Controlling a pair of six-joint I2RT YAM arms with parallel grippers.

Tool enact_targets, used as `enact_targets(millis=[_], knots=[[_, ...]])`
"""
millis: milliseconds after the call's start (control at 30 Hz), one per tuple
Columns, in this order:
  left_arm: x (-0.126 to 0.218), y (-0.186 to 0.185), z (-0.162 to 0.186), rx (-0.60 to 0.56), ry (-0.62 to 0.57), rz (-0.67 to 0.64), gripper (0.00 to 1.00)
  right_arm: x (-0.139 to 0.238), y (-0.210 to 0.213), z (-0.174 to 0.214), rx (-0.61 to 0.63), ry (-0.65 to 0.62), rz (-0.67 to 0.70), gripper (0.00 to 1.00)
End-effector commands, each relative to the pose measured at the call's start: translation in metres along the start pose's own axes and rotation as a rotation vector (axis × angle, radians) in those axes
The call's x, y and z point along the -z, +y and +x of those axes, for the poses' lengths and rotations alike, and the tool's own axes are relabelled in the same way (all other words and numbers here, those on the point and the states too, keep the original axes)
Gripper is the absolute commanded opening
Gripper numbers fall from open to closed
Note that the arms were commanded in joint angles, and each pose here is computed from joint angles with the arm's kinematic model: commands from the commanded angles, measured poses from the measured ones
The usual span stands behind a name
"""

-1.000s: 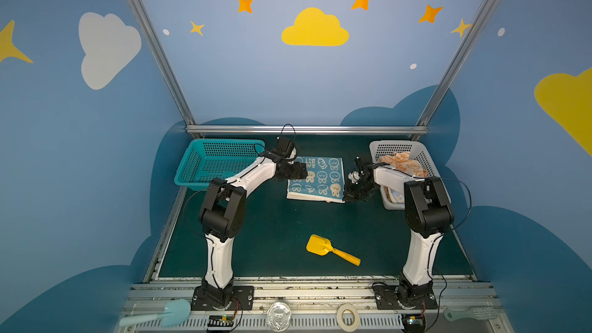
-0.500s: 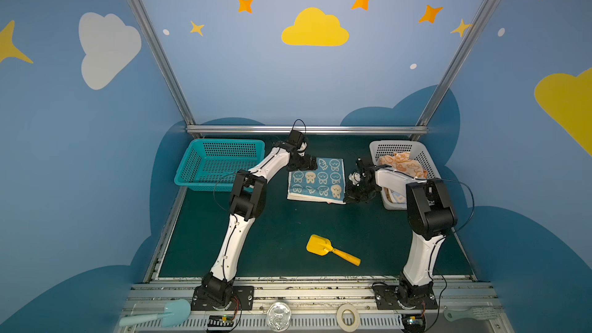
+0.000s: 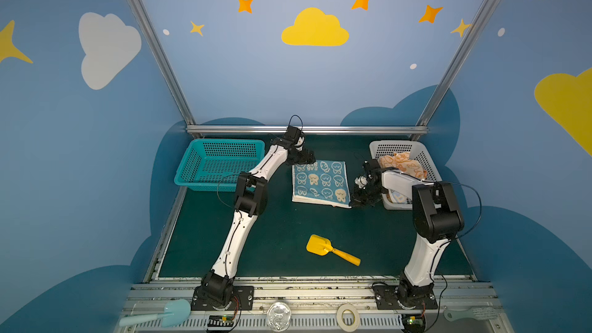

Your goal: Fold and stack the towels

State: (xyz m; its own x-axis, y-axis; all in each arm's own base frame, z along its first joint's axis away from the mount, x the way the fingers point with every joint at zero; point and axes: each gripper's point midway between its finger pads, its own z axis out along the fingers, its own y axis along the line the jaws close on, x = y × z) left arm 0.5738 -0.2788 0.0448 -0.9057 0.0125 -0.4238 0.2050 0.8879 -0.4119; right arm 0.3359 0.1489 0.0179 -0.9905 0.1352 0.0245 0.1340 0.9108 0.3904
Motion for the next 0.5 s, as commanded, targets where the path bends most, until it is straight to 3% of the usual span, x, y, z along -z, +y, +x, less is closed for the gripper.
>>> enact_targets(millis=[0,300,333,467], knots=[[-0.019,0.015,0.021,0.015,0.068,-0.023,1.00,0.001,-0.028,0.023,-0.040,0.067,0.092,0.00],[0.007,-0.020,0.017,-0.015,0.056,0.035,1.00,0.004,-0.015,0.008,-0.043,0.058,0.052,0.00],[0.010,-0.023,0.018,-0.019,0.056,0.038,1.00,0.007,-0.012,0.006,-0.035,0.051,0.047,0.04],[0.030,-0.037,0.014,-0.033,0.039,0.052,1.00,0.028,0.004,0.001,0.000,0.004,0.045,0.34]])
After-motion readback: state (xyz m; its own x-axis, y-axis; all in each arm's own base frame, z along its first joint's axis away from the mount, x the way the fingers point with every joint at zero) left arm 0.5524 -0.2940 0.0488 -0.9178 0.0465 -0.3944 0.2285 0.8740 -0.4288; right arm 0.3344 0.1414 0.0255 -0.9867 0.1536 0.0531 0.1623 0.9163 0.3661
